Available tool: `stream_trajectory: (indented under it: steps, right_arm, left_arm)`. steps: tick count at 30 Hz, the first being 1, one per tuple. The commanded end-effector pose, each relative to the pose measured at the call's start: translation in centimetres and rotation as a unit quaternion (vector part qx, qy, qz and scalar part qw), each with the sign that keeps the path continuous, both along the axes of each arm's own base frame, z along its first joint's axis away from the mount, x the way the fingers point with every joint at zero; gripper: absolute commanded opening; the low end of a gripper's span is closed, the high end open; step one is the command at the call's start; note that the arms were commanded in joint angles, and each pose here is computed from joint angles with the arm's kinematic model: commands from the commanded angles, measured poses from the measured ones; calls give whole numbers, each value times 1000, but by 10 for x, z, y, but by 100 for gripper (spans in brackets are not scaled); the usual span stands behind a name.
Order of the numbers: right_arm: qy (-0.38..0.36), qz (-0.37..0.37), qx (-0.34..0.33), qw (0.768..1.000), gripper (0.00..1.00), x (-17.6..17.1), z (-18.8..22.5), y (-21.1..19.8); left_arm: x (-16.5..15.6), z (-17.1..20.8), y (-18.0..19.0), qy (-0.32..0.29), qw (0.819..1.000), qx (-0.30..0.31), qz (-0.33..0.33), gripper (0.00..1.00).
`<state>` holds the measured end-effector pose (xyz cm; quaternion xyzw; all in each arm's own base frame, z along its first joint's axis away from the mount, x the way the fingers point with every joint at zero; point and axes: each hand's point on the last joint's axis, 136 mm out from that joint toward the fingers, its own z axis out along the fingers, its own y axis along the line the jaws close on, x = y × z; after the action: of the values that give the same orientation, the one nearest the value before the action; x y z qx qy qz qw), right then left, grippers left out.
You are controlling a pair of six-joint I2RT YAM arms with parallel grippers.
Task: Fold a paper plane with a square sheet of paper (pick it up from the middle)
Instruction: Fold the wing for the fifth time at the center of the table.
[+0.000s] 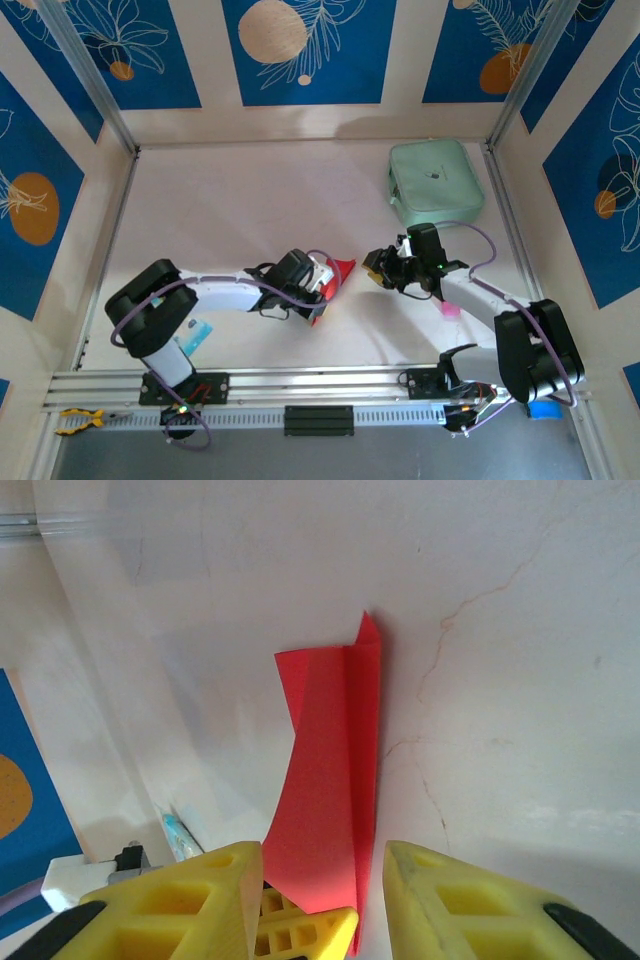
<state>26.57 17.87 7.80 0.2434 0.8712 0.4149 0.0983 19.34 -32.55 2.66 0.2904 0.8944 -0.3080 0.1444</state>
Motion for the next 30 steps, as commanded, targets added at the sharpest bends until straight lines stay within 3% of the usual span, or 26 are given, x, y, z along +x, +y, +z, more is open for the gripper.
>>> stream_trajectory:
  steps: [1, 13, 22, 30]
  right_arm:
    - [5, 21, 9, 1000, 37, -6, -6, 8]
    - [-26, 108, 24, 994, 18, -14, -8, 46]
    - [-80, 133, 16, 988, 14, -12, -8, 57]
    - [-81, 184, 57, 978, 14, -17, -3, 76]
  left_arm:
    - [-6, -8, 0, 34, 999, -16, -4, 0]
    - [-8, -22, 7, 102, 994, -41, 16, 0]
    - [-2, -12, 7, 128, 986, -100, 35, 0]
    - [-1, -14, 10, 155, 978, -131, 58, 0]
